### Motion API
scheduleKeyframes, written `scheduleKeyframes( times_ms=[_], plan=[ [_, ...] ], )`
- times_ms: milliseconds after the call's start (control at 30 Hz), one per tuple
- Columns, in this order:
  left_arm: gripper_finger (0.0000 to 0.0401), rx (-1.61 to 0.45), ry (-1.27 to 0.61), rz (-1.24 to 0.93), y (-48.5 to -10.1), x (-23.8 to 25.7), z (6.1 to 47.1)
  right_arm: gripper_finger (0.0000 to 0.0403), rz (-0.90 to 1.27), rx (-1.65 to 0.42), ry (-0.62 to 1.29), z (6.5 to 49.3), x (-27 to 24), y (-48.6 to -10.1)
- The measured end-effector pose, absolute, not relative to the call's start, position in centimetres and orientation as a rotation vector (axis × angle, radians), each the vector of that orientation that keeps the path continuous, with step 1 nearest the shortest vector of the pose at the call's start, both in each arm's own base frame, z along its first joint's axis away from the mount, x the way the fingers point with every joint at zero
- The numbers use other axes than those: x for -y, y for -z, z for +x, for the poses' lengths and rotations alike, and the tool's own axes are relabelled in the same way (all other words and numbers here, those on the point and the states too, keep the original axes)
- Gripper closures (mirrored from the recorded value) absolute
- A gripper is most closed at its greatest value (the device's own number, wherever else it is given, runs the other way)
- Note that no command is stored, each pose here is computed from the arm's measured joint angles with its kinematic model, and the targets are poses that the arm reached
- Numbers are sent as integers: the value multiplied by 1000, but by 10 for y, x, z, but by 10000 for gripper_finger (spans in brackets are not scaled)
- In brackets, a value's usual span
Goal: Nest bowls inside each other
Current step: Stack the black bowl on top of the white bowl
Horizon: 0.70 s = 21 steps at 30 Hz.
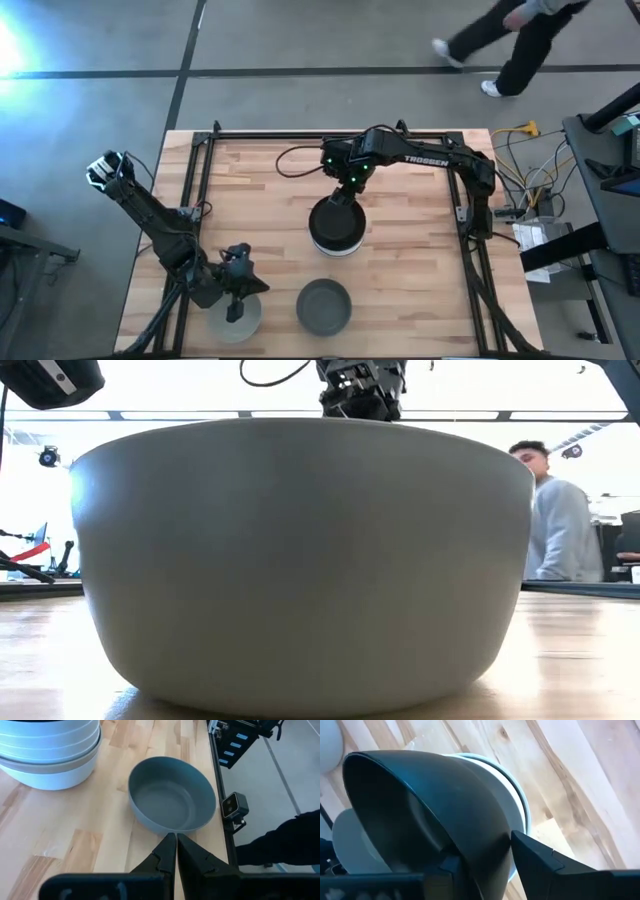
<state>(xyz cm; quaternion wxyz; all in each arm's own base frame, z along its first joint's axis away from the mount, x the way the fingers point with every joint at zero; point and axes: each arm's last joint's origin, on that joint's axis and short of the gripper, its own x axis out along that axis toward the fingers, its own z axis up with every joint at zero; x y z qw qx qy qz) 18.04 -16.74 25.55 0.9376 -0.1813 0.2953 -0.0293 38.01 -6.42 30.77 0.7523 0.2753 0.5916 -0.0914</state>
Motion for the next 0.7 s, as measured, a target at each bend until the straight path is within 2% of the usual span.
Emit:
scheduleKeyframes(
  times_ms=[700],
  plan=[
    [401, -609, 90, -356, -256, 168, 180, 266, 580, -1302, 236, 380, 64, -302]
  ],
)
